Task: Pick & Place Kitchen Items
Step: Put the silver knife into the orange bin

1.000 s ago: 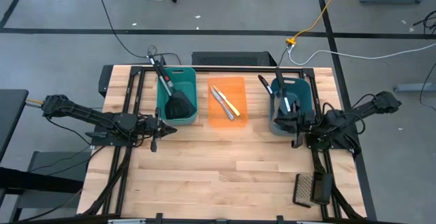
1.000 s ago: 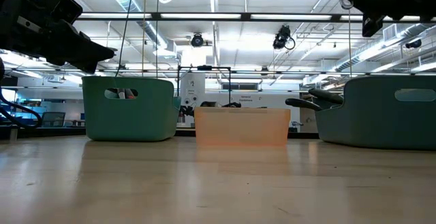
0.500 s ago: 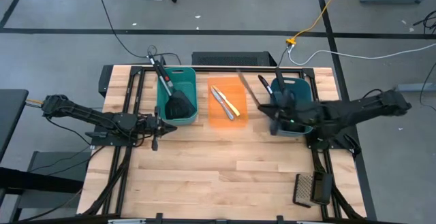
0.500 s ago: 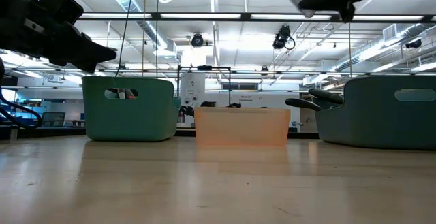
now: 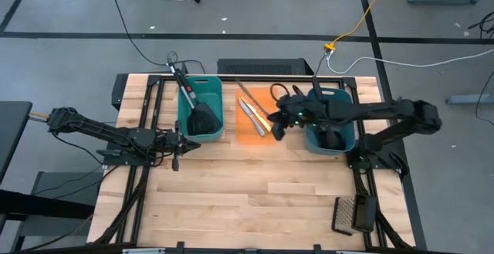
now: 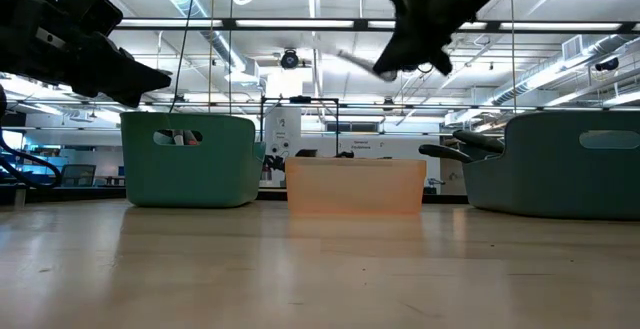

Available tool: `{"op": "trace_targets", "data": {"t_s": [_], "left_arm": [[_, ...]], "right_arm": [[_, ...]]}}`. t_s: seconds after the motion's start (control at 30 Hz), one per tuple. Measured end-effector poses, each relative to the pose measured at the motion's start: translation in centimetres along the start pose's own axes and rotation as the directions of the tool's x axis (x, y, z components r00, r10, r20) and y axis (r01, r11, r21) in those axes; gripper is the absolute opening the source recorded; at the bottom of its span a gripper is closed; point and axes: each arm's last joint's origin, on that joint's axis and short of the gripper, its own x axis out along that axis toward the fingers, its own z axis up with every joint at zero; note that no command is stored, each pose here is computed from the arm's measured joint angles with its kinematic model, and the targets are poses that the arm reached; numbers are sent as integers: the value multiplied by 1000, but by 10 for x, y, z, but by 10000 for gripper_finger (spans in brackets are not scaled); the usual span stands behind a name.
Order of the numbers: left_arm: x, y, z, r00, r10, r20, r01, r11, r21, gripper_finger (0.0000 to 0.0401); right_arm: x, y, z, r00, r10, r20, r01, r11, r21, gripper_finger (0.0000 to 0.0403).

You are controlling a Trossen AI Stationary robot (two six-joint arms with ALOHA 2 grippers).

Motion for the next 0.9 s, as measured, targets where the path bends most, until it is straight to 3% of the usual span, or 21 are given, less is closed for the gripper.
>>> {"op": "trace_targets", "data": {"t_s": [0.33, 0.9], "left_arm": [[0, 0, 0, 1000, 0, -1, 0, 1000, 2, 14], [0, 0, 0, 1000, 0, -1, 0, 1000, 7, 14]], "right_arm": [[43, -24, -17, 965, 40, -261, 1, 988, 153, 20], [86, -34, -37, 940, -14, -340, 103, 964, 245, 20]]}}
